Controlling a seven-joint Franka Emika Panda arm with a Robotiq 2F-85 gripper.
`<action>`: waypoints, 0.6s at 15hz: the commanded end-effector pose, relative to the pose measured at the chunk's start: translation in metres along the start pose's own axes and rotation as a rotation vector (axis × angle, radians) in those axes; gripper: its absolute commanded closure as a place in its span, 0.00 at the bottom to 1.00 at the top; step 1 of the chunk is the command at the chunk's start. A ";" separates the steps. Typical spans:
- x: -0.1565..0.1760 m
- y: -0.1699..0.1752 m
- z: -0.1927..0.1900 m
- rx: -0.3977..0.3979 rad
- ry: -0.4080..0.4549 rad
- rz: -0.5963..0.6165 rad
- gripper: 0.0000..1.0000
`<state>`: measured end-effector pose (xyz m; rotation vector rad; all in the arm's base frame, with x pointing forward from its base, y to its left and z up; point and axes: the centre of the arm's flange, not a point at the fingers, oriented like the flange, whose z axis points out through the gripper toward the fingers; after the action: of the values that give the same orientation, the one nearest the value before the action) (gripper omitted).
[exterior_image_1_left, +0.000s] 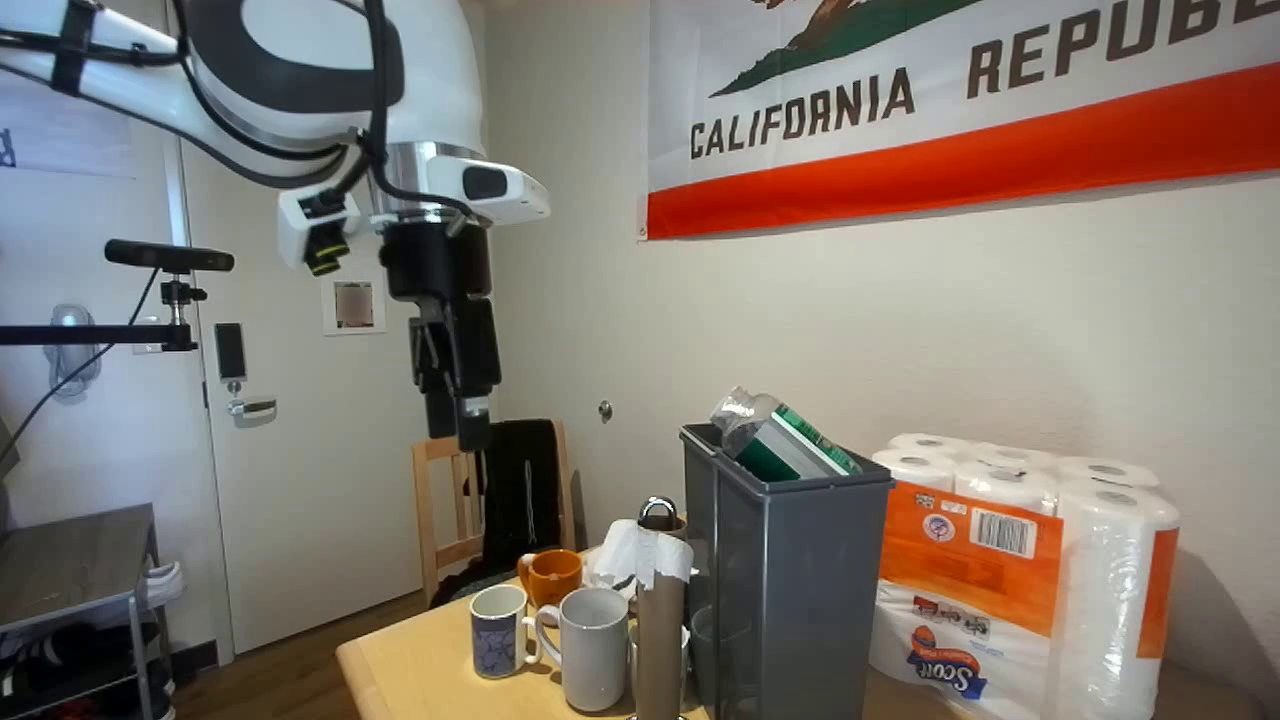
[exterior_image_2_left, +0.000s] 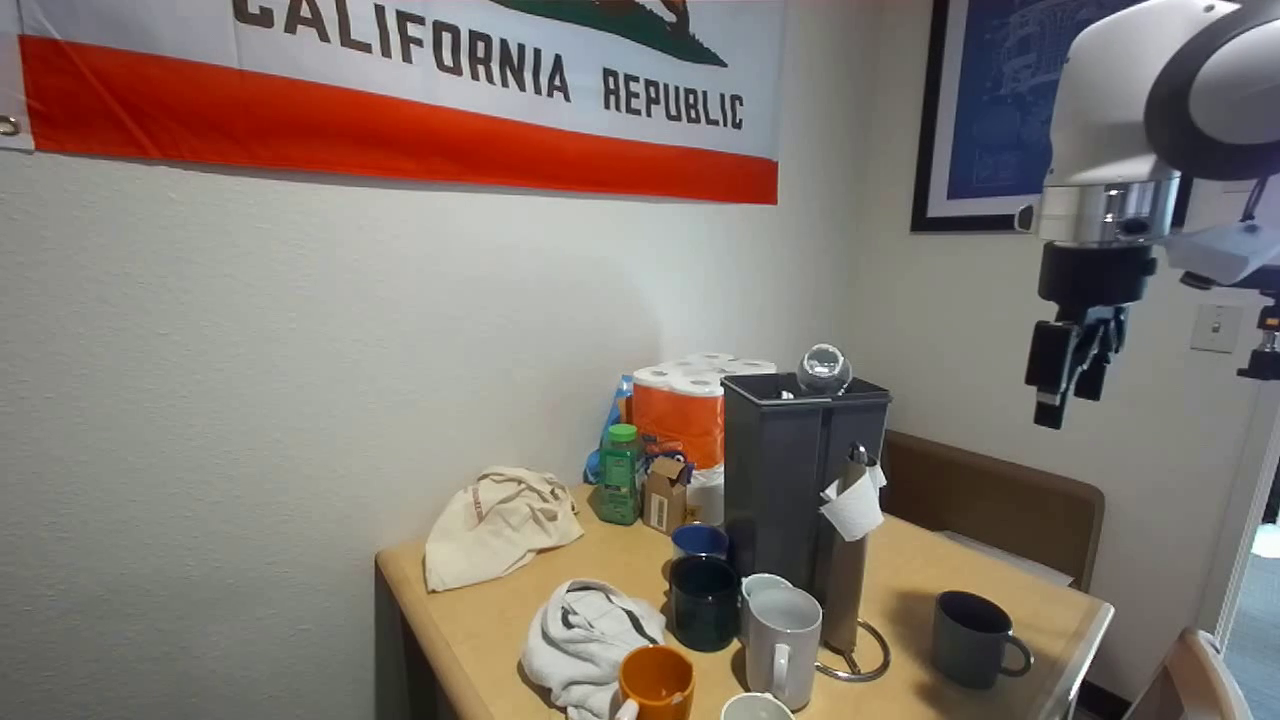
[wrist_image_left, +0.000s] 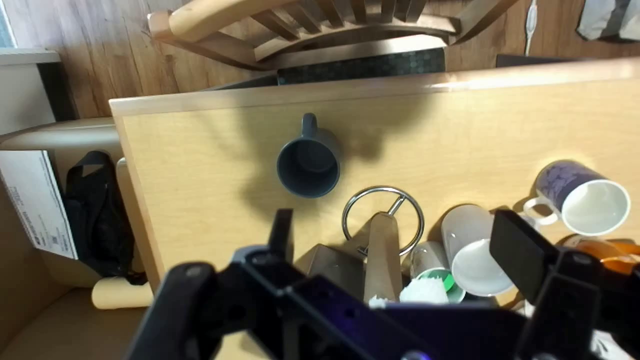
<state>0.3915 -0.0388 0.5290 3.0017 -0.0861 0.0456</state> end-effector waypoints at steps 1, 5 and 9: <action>0.037 -0.003 0.029 -0.045 0.045 0.133 0.00; 0.068 -0.001 0.060 -0.090 0.114 0.247 0.00; 0.090 0.001 0.087 -0.123 0.177 0.351 0.00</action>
<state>0.4652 -0.0542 0.4606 2.8658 -0.4685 0.2687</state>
